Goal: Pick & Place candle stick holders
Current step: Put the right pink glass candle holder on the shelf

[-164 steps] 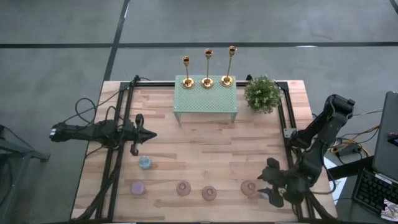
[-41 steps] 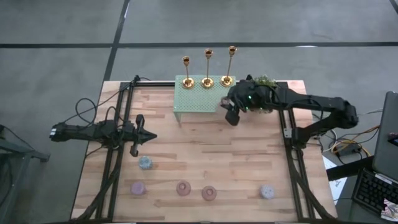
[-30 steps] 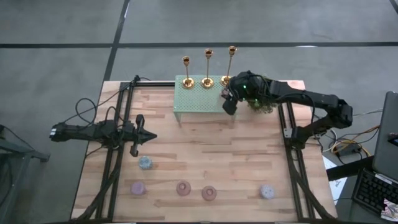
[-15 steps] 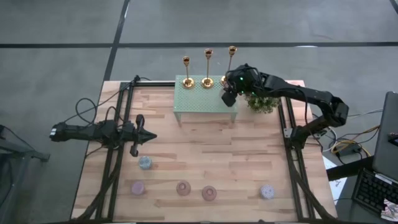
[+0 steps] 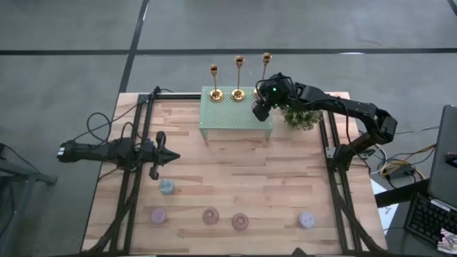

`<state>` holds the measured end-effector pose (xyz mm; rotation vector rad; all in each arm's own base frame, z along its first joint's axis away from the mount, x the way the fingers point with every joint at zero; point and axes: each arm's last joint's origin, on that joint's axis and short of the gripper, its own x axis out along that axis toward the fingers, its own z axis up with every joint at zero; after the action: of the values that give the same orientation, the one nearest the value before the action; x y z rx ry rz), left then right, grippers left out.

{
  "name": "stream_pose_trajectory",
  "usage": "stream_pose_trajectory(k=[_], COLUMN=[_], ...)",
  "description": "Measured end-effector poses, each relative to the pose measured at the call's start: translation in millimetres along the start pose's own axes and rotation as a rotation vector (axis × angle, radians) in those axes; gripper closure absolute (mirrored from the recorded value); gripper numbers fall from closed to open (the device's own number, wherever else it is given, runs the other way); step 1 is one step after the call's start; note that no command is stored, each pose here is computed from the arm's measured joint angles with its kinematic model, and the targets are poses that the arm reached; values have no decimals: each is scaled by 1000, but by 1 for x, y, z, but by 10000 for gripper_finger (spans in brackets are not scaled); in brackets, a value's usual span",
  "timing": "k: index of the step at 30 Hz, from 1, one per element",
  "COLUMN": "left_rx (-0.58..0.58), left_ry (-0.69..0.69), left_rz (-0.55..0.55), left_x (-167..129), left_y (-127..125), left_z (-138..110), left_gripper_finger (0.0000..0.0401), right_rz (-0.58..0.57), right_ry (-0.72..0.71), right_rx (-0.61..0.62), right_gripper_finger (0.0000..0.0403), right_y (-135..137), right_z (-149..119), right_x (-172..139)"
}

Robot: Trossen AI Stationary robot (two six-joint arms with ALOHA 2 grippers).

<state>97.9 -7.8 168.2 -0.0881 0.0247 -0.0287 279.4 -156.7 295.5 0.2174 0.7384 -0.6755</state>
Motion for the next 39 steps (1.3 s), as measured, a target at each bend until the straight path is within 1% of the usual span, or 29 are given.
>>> stream_pose_trajectory(k=[7, 15, 26, 35, 39], left_rx=[0, 0, 0, 0, 0], left_ry=[0, 0, 0, 0, 0], left_rz=[0, 0, 0, 0, 0], left_x=[0, 0, 0, 0, 0], left_y=[0, 0, 0, 0, 0], left_z=[0, 0, 0, 0, 0], left_gripper_finger=[387, 387, 387, 387, 387], right_rz=[-17, -23, -20, -19, -5], right_ry=[1, 2, 21, 65, 69], right_rx=[15, 20, 26, 30, 15], right_gripper_finger=[240, 250, 221, 218, 218], right_y=[-6, -8, -8, -6, -2], right_z=[0, 0, -2, -7, -8], right_x=[1, 2, 2, 0, -6])
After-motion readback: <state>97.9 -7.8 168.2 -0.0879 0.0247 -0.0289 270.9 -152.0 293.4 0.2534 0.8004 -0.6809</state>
